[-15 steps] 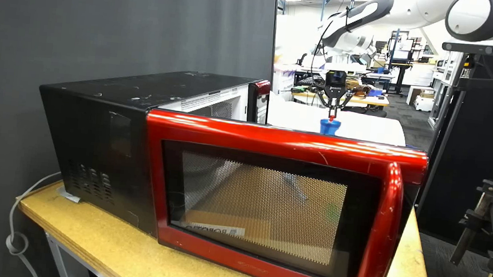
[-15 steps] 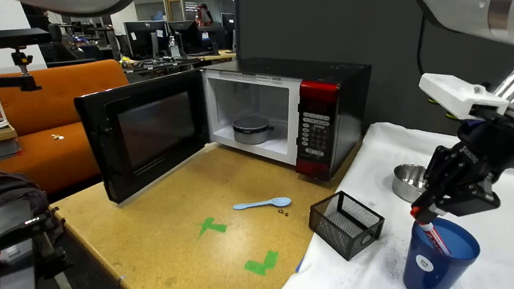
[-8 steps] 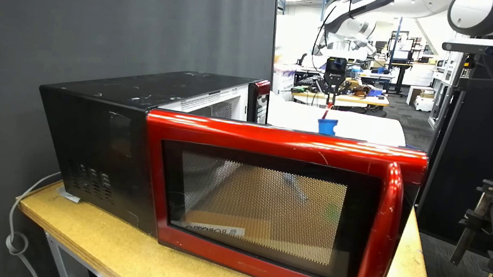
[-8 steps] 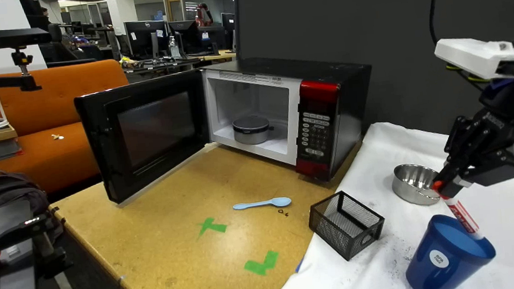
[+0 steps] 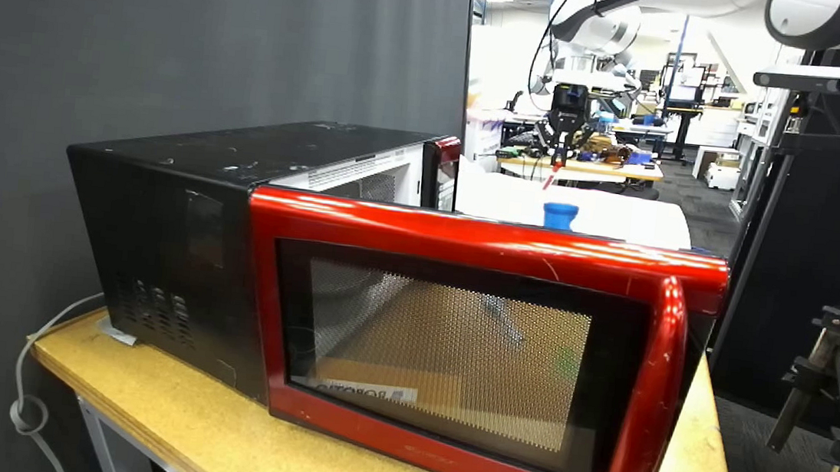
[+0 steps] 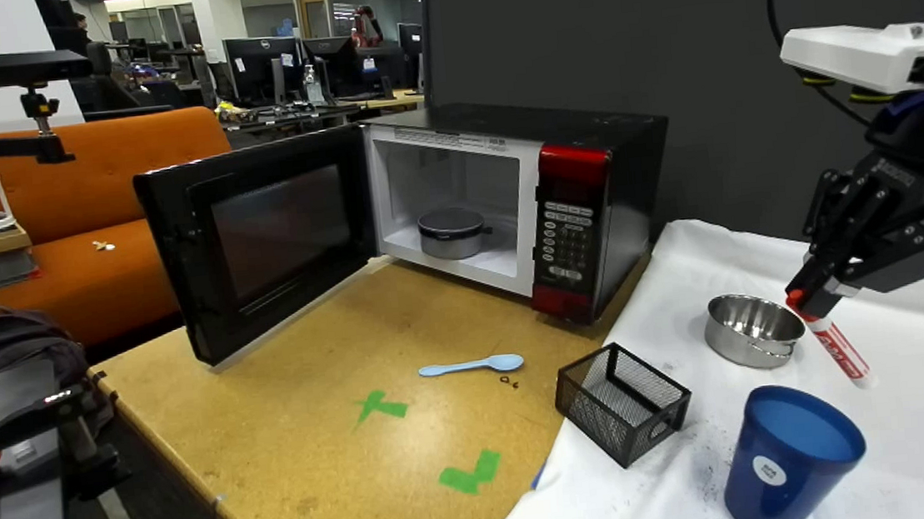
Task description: Remove the marker from the blue bowl and put it on the table
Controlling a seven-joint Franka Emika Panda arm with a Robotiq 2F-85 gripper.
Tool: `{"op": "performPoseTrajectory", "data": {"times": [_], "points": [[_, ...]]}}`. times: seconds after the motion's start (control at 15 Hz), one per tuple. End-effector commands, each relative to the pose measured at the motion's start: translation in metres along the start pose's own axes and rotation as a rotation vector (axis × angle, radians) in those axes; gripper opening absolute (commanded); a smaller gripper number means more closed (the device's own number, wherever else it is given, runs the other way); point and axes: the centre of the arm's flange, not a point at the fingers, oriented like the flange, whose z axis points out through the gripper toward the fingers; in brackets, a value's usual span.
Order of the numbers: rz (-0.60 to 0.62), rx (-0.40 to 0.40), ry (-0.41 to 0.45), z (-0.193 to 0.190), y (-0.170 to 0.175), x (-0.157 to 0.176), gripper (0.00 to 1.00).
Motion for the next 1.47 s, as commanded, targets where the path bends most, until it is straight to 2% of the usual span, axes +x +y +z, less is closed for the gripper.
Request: {"op": "performPoseTrajectory", "data": {"times": [0.0,0.4,0.53,0.73,0.93,1.13,1.4], "points": [[-0.151,-0.063,0.027,0.015,0.013,-0.039,0.05],[-0.473,-0.165,0.037,0.045,0.023,-0.057,0.05],[-0.576,-0.17,0.077,0.05,0.023,-0.057,0.05],[-0.722,-0.125,0.185,0.058,0.017,-0.053,0.05],[-0.872,-0.121,0.26,0.045,0.014,-0.048,0.05],[-0.929,-0.124,0.21,0.057,0.012,-0.041,0.05],[-0.924,-0.115,0.127,0.091,0.03,-0.038,0.05]]}}
